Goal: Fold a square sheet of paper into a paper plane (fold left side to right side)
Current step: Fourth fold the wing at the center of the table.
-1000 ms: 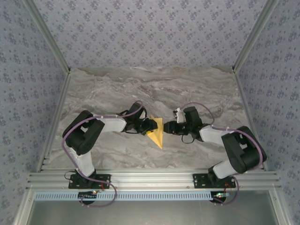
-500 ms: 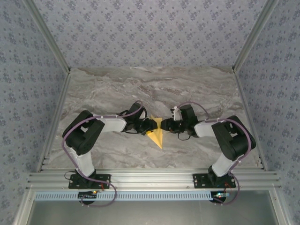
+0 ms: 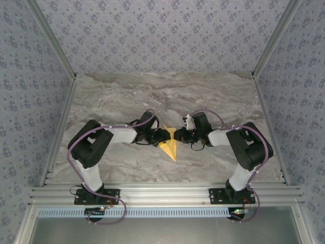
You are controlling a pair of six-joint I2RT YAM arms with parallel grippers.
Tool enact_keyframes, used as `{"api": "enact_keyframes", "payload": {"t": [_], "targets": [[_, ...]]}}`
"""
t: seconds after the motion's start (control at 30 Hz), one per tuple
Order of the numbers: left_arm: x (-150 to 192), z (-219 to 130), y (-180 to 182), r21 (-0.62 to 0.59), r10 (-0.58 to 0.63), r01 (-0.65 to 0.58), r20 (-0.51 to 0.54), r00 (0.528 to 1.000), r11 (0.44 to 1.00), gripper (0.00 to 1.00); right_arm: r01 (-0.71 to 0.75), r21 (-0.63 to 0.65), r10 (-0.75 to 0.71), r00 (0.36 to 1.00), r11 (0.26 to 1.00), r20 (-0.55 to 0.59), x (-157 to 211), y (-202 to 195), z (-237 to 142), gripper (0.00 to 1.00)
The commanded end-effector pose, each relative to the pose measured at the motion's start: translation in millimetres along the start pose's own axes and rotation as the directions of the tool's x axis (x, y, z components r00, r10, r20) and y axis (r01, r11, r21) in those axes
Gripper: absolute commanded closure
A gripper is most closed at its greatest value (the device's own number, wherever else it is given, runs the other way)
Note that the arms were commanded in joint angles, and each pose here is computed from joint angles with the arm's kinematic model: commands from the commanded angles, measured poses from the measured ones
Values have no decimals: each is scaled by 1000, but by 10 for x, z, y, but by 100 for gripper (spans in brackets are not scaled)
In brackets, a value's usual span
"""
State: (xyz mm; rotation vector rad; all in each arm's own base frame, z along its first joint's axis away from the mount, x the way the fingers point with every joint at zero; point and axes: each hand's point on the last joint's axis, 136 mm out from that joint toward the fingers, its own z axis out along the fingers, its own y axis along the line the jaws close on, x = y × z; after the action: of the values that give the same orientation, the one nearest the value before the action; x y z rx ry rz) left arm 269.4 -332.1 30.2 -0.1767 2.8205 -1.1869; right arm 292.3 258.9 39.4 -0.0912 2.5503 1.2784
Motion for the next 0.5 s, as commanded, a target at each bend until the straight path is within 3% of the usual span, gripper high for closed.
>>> {"api": "enact_keyframes", "payload": {"t": [0.0, 0.47], "targets": [[25, -13, 45, -33, 8, -8, -4, 1000, 999, 60, 32, 61, -31, 999, 998, -22, -3, -90, 33, 88], [32, -6, 45, -31, 10, -10, -8, 1000, 999, 60, 53, 126, -45, 997, 991, -66, 59, -241, 110, 88]]}}
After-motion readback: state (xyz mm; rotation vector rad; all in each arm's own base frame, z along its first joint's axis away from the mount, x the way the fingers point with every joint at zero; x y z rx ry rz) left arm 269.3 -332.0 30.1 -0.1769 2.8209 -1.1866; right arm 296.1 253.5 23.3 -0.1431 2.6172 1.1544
